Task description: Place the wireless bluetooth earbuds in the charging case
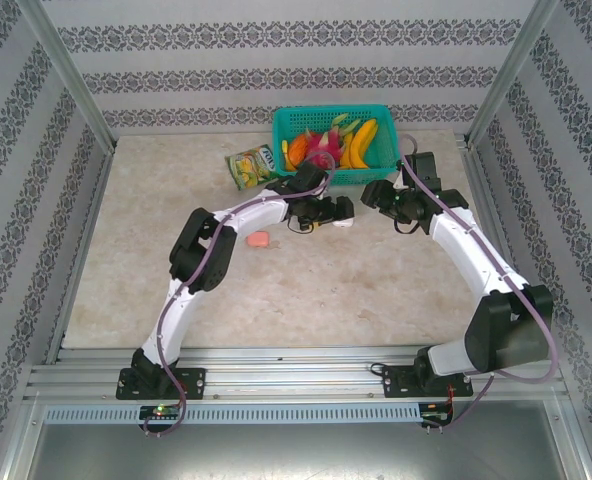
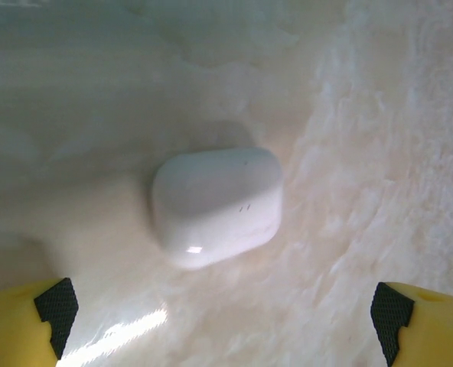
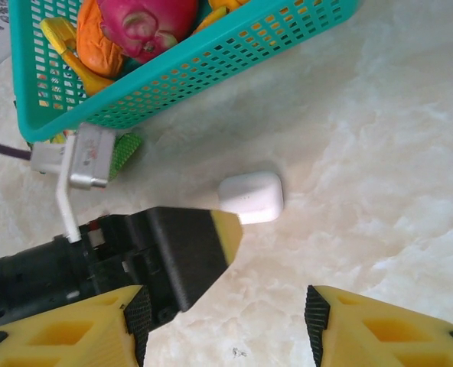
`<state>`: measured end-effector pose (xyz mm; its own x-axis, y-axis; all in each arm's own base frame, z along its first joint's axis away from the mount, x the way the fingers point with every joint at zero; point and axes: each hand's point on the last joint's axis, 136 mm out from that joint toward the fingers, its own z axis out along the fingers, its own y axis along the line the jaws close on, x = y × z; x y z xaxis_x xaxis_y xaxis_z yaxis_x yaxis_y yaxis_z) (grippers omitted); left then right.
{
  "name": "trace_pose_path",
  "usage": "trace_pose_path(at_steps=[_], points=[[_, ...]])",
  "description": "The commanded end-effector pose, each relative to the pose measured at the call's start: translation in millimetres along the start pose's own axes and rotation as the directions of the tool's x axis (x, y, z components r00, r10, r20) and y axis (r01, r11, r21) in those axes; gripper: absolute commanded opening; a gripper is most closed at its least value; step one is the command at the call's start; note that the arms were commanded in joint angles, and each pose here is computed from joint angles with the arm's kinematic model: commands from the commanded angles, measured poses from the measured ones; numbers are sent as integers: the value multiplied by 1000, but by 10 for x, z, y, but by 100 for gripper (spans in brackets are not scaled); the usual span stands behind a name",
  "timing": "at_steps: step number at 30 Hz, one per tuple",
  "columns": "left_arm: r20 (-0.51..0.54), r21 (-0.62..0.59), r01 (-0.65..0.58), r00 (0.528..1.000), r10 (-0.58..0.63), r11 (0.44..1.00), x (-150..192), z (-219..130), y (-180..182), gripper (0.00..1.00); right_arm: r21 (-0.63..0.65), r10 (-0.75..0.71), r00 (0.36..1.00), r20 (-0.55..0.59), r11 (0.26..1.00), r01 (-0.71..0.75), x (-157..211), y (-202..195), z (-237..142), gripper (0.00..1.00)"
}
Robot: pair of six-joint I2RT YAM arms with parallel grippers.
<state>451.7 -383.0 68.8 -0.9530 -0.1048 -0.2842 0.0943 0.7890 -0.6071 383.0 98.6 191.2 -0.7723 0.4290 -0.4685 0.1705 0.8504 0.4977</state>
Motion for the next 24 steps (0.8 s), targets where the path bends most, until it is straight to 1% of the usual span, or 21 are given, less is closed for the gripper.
trace_pose_path(at_steps=[1,6,10,14,15,18,20,22,24], points=[[125,-39,-80,989,85,996,-265,-615,-110,100,-22,-13,1000,1,1000,13,31,18,-89,58],[266,-131,-122,952,153,984,-429,-1296,-8,100,-23,-53,998,-14,998,53,100,139,-85,58],[373,-214,-104,910,179,971,-542,-1838,211,100,0,-101,994,-46,995,101,223,281,18,62],[463,-282,-27,872,160,959,-605,-2321,597,100,41,-162,985,-53,985,165,345,453,106,69],[484,-292,0,862,148,956,-616,-2436,713,100,52,-189,980,-57,980,192,398,526,136,73],[537,-320,87,837,105,943,-619,-2695,1050,100,65,-233,969,-83,969,238,538,703,244,77],[565,-330,149,822,69,932,-594,-2828,1256,100,77,-263,960,-97,960,271,649,837,335,83],[595,-372,233,803,38,898,-539,-2960,1485,100,107,-299,948,-106,945,309,754,961,429,90],[609,-410,262,792,48,873,-491,-3056,1607,100,121,-329,938,-109,932,341,846,1086,506,98]])
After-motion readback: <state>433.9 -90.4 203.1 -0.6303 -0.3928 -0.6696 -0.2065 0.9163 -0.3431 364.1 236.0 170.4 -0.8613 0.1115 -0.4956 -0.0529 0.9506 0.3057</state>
